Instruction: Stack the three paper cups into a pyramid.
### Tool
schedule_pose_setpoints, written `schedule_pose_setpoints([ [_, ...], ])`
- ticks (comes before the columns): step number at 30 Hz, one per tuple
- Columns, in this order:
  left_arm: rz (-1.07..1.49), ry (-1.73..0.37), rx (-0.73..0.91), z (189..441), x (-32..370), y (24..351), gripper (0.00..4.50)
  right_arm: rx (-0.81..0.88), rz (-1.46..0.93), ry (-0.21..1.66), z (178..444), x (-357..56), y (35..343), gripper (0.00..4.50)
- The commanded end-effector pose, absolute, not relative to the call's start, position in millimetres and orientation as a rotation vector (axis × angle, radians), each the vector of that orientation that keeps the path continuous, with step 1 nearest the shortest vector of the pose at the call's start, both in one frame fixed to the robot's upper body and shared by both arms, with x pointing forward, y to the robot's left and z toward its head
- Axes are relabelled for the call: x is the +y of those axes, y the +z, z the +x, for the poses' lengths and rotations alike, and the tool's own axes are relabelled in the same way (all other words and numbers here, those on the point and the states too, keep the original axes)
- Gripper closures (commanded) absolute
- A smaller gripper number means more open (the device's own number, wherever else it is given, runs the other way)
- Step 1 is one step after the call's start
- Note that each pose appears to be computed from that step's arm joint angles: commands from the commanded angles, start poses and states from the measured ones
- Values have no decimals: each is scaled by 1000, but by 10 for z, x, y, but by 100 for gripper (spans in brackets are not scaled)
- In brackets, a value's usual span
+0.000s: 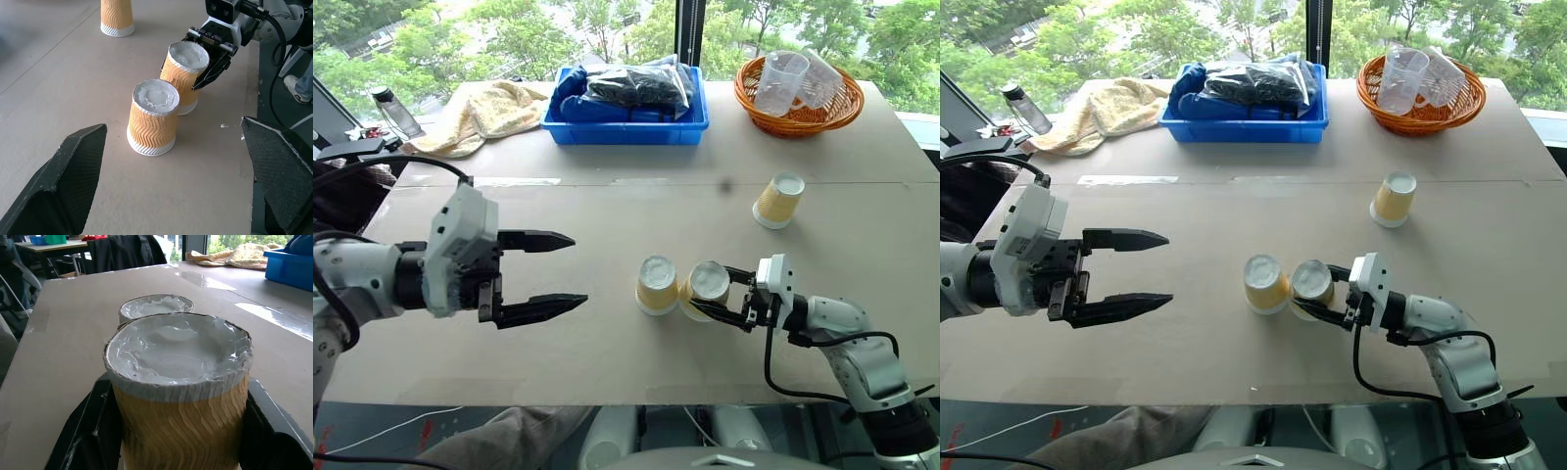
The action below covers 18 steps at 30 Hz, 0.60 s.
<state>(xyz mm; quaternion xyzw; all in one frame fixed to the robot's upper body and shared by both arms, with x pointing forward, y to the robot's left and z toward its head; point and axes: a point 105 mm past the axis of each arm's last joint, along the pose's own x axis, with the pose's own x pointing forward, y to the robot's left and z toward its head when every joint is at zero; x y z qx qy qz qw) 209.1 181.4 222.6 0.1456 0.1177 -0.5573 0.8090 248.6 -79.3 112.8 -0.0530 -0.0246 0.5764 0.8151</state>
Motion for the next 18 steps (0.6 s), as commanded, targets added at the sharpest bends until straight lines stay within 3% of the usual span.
schedule_pose_setpoints([
  [1,357,-1180,219,2052,1849,2300,0,-47,-107,1232,2501,-780,1131,232],
  [7,357,-1169,213,2034,1889,2279,0,-39,-108,1232,2489,-720,1077,232],
  [8,357,-1169,212,2034,1890,2275,0,-41,-108,1228,2493,-708,1070,134],
  [11,356,-1169,209,2034,1890,2270,0,-51,-95,1203,2518,-710,1090,4],
  [18,349,-1168,202,2057,1890,2251,0,-50,-58,1134,2505,-905,1166,4],
])
